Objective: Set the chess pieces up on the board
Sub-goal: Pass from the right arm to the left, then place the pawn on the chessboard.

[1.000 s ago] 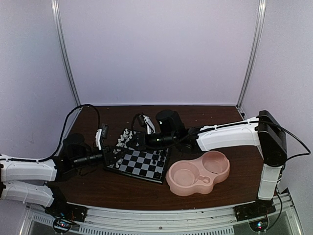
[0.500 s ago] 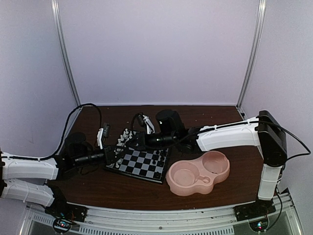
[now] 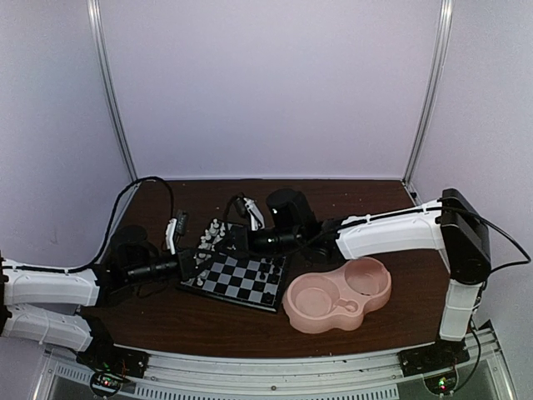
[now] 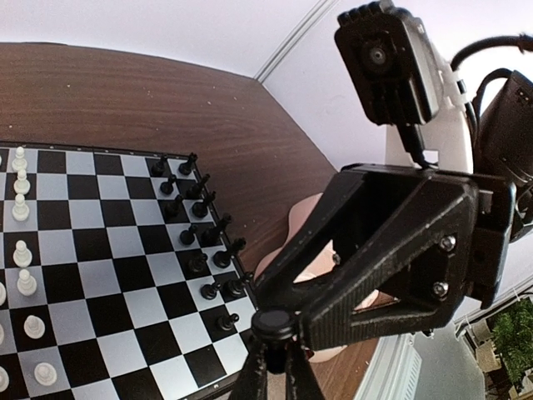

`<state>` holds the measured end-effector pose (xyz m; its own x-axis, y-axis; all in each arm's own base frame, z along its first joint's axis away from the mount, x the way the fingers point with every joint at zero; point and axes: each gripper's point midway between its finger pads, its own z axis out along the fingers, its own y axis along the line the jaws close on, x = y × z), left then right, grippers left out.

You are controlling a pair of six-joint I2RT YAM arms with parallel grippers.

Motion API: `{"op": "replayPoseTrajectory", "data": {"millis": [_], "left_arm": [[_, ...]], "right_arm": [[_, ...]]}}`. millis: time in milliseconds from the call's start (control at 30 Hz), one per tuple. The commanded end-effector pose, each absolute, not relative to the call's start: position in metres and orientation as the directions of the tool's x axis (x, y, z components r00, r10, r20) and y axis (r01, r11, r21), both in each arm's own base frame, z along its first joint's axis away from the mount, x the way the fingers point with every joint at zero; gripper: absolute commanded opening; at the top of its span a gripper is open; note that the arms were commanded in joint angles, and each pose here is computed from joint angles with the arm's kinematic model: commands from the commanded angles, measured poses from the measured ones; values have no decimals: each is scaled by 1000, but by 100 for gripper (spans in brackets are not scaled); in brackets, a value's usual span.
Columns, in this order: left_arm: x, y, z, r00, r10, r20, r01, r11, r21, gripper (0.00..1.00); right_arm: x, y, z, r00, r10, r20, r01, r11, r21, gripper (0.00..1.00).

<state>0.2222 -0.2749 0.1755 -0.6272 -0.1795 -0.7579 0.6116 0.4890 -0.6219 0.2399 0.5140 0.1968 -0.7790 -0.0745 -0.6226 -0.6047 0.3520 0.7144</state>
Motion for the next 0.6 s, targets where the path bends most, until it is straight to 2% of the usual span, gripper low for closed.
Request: {"op": "replayPoseTrajectory", "data": {"millis": [0,67,167,367,567], "left_arm": [[221,-276,189,-624,-163,-764,620,493,-611,0],[218,-273,180,-655,-114,-747,597,528,-604,0],[210,-264,165,-712,-11,-702,555,603,-573,0],[194,-251,143,-822,178,-541,488,709,-508,0],[195,-261,141,-819,330,-469,522,768,-371,0]], "right_arm": [[243,497,212,-728,-47,-684,-643,390,658,31],[246,488,211,-705,-50,-707,-655,429,623,35],[249,468,213,-663,-62,-746,-672,488,557,37],[253,422,212,-584,-98,-806,-671,618,411,38],[249,384,228,-505,-102,-857,-674,667,318,38]]}}
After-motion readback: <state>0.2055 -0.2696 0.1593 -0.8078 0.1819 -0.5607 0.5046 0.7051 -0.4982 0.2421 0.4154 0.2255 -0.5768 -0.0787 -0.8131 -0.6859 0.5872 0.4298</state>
